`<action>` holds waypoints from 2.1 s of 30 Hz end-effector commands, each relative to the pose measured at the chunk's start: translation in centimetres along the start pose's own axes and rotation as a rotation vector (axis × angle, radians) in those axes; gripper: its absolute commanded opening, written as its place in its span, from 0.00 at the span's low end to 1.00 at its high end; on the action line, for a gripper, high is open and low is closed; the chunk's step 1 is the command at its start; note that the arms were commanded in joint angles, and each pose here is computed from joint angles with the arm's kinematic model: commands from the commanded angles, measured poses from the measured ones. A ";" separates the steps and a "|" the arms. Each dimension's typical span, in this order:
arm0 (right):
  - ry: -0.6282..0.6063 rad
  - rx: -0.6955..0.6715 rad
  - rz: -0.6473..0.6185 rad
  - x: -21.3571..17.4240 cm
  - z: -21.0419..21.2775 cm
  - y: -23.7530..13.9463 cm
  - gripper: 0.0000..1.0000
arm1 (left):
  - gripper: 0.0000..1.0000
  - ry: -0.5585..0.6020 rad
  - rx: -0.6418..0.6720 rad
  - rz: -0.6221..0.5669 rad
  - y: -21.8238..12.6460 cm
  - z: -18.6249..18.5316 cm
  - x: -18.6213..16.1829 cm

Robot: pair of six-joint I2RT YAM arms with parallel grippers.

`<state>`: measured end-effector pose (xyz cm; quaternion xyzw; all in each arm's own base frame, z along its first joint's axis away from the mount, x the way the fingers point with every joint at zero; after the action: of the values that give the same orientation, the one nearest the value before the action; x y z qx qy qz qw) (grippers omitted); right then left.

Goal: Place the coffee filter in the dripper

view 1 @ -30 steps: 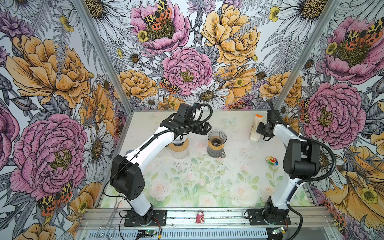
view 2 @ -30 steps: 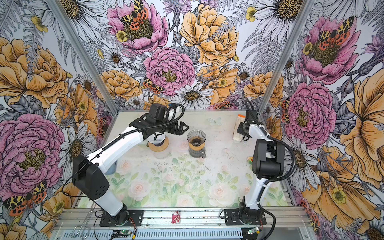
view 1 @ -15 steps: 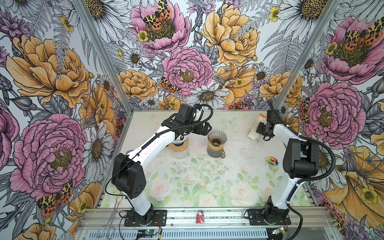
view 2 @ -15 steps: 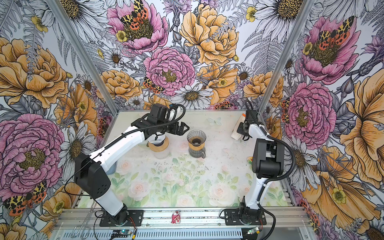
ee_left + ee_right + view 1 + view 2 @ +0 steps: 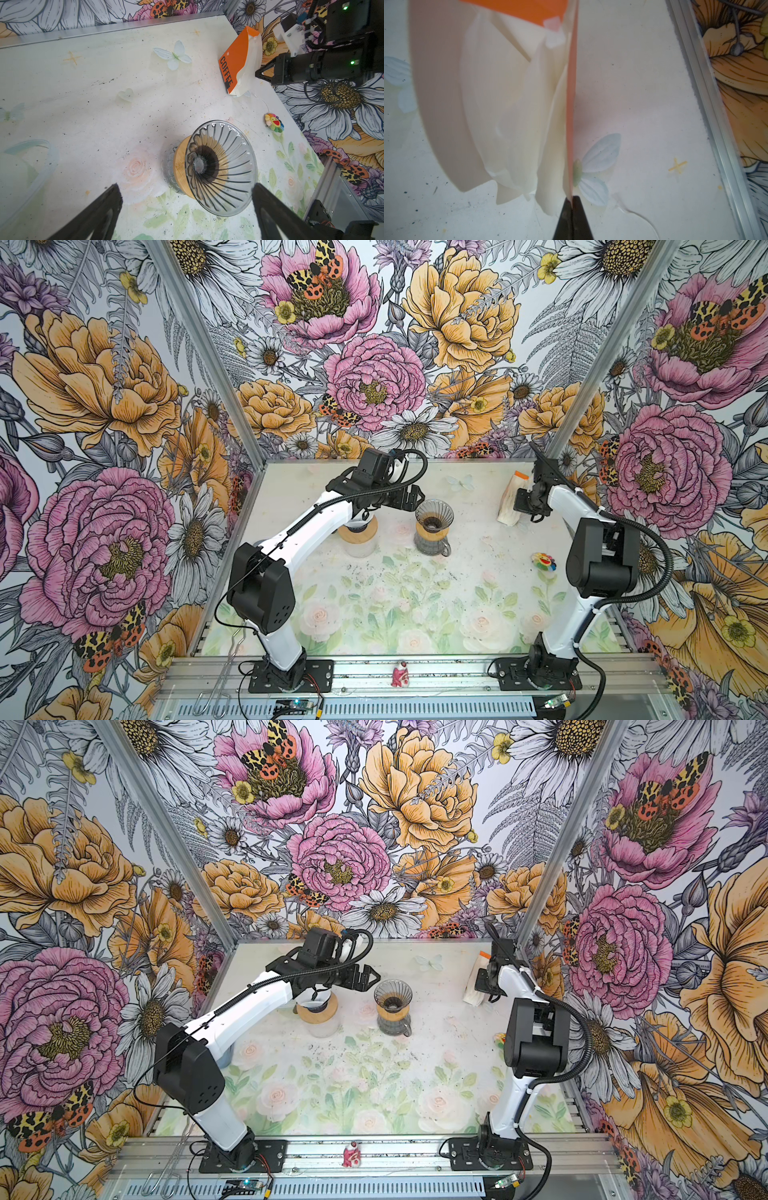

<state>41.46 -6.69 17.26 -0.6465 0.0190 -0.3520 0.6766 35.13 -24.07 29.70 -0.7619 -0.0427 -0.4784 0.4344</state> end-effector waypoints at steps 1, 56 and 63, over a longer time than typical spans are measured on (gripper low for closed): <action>-0.069 -0.017 -0.016 0.6 0.1 -1.4 0.08 | 0.99 0.000 -0.019 -0.037 -0.4 0.0 1.1; 0.367 0.091 -0.126 3.2 2.4 -1.8 0.21 | 0.99 -0.006 -0.018 -0.019 -0.1 0.5 0.4; 0.380 0.068 -0.139 3.4 2.2 -1.0 0.19 | 0.99 -0.007 -0.018 -0.018 -0.1 0.5 0.4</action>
<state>43.51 -5.60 19.27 -0.5506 0.1004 -0.4858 0.6713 35.34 -23.88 30.14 -0.7643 -0.0468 -0.4796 0.4285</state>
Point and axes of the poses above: each gripper's point midway between its finger pads, its own y axis out along the fingers, its own z axis along the line the jaws close on, x = y × z, the point moved 9 cm from there along -y, back along the fingers, and after that the axes turned 15 degrees about y, right-handed, at the moved point
